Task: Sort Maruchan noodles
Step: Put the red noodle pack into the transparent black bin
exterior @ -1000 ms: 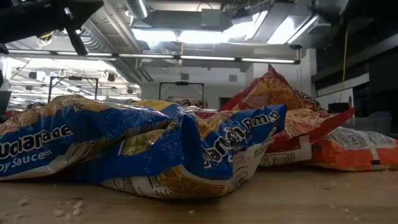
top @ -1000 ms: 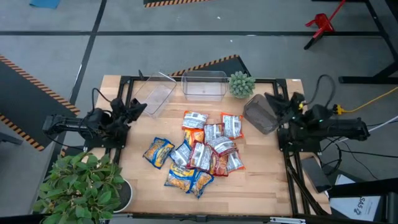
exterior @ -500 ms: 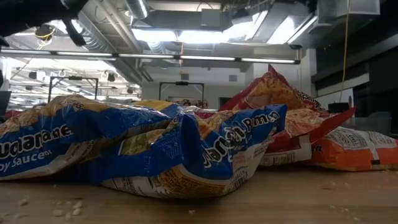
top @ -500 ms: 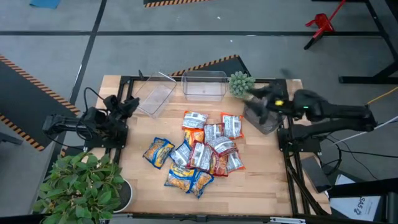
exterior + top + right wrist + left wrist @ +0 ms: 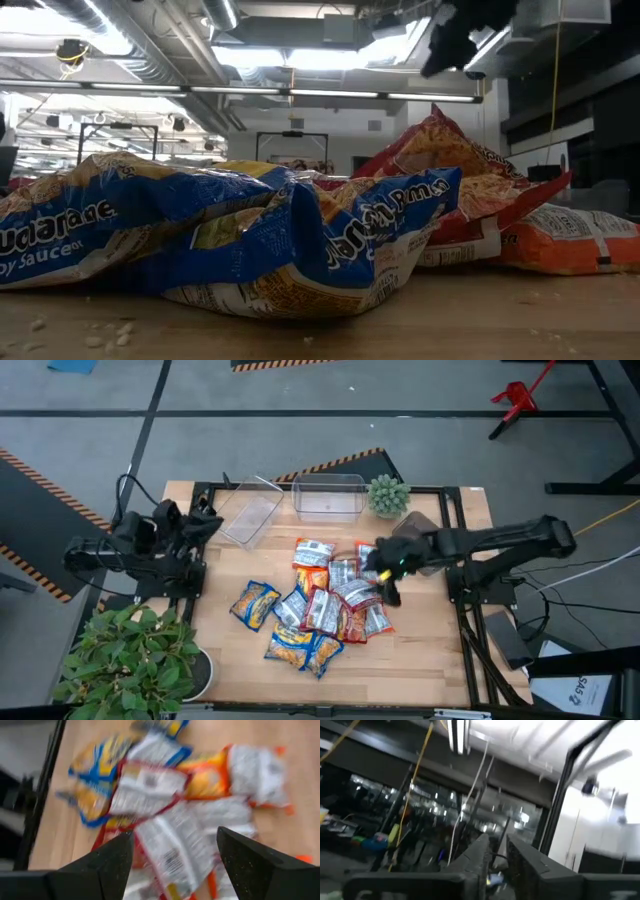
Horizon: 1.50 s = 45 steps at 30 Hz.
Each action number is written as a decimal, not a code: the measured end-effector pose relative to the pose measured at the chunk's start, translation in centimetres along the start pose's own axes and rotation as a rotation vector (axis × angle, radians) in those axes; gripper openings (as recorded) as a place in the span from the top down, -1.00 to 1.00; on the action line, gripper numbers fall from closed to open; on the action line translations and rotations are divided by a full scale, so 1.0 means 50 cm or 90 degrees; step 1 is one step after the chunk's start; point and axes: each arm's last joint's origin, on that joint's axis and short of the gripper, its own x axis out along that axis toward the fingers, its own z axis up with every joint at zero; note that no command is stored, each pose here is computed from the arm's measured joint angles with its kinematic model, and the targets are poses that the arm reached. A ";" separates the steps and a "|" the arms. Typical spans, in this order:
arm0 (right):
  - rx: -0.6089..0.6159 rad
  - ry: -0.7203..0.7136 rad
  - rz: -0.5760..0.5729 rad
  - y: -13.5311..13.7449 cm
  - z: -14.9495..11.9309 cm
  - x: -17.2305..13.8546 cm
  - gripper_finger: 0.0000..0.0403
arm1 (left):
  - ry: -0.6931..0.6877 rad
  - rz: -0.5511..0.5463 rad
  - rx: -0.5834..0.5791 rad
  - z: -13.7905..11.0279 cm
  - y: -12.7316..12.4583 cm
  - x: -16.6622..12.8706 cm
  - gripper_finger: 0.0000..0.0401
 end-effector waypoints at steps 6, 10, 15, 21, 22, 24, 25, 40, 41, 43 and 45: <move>-0.047 0.076 0.008 0.034 -0.016 0.063 -0.47 | 0.048 0.015 0.056 0.003 -0.002 0.013 0.46; -0.068 0.113 -0.014 0.051 -0.028 0.095 -0.53 | 0.046 0.023 0.083 0.004 -0.002 0.014 0.39; -0.083 0.144 -0.062 0.055 -0.040 0.134 -0.56 | 0.039 0.050 0.094 0.005 0.001 0.014 0.37; -0.082 0.186 -0.092 0.050 -0.053 0.180 -0.56 | 0.033 0.069 0.095 0.005 0.002 0.014 0.37; -0.083 0.192 -0.098 0.049 -0.056 0.186 -0.56 | 0.032 0.071 0.095 0.005 0.003 0.014 0.37; -0.089 0.200 -0.125 0.046 -0.060 0.199 -0.56 | 0.032 0.072 0.092 0.005 0.003 0.014 0.37; -0.087 0.204 -0.145 0.044 -0.062 0.204 -0.56 | 0.032 0.072 0.091 0.005 0.003 0.014 0.37; 0.017 0.194 -0.205 0.036 -0.067 0.217 0.14 | 0.032 0.071 0.085 0.005 0.003 0.014 0.36; 0.019 0.196 -0.200 0.037 -0.067 0.216 0.24 | 0.032 0.071 0.085 0.005 0.003 0.014 0.36; 0.030 0.201 -0.189 0.039 -0.065 0.214 0.43 | 0.032 0.071 0.085 0.005 0.003 0.014 0.36; 0.033 0.208 -0.182 0.042 -0.059 0.209 0.52 | 0.032 0.071 0.085 0.005 0.003 0.014 0.36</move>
